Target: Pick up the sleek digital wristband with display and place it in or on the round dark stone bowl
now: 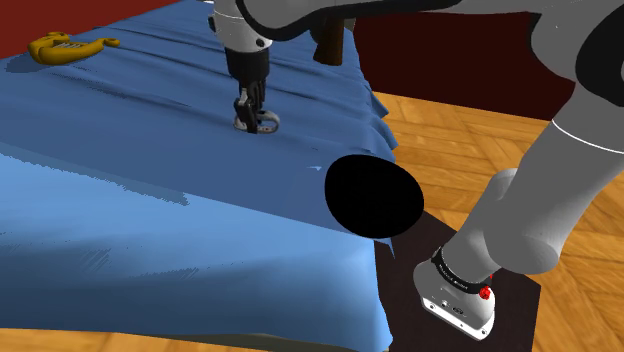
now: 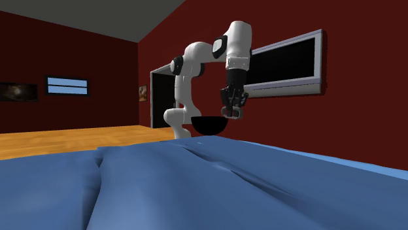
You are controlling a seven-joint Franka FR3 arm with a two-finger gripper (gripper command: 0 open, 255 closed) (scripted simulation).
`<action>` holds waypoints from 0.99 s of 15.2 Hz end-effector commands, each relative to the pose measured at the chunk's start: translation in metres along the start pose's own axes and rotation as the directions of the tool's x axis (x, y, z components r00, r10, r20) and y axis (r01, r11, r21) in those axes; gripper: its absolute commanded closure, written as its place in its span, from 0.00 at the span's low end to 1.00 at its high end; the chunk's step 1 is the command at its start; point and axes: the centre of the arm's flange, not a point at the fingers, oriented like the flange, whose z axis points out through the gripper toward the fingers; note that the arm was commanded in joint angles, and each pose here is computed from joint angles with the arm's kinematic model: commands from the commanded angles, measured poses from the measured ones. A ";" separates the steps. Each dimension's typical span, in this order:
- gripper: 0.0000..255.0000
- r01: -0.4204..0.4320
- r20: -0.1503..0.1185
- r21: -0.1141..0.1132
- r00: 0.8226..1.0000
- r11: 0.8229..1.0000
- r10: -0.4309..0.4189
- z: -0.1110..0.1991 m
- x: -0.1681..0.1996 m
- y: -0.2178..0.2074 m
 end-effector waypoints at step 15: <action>1.00 0.000 0.001 0.000 1.000 1.000 0.000 -0.065 -0.039 -0.008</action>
